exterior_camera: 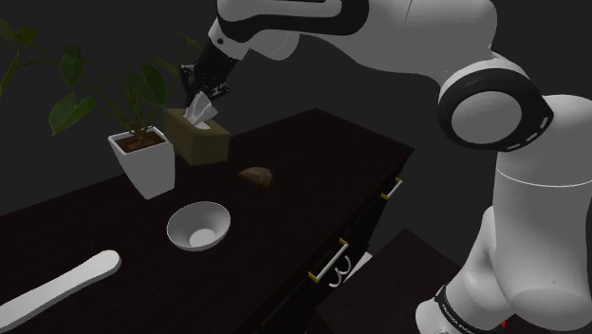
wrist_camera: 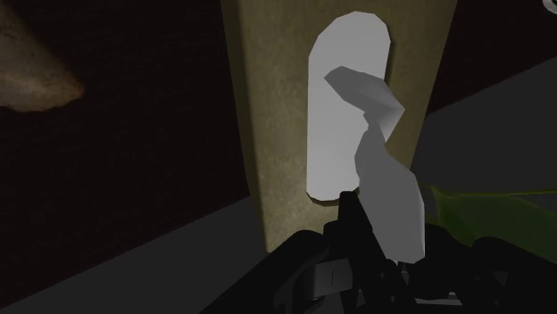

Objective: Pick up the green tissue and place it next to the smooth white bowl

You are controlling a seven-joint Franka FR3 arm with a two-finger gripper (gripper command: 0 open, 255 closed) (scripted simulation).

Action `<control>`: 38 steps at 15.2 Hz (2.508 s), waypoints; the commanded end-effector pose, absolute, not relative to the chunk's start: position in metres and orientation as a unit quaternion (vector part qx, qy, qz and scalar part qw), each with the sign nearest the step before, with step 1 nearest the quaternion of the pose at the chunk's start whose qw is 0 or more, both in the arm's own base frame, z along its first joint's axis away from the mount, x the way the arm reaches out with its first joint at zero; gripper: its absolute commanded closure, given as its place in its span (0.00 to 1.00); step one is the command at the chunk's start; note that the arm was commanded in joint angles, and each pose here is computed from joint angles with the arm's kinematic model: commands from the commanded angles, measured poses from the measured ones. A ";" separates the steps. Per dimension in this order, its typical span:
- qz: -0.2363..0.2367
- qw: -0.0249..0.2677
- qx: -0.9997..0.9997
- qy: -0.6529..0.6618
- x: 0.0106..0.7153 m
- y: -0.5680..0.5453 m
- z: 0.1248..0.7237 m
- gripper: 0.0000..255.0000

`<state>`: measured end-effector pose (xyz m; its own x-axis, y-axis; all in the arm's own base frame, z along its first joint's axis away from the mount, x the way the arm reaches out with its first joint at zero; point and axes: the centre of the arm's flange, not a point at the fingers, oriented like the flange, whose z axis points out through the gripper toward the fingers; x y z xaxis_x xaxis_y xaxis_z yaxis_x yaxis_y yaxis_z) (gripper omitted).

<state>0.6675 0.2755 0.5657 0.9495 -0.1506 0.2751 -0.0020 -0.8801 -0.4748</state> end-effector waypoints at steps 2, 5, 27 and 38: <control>-0.154 0.242 -0.957 0.040 0.667 0.278 0.550 1.00; -0.154 0.242 -0.957 0.040 0.667 0.278 0.534 1.00; -0.154 0.242 -0.957 0.040 0.667 0.278 0.418 1.00; -0.154 0.242 -0.957 0.040 0.667 0.278 0.363 1.00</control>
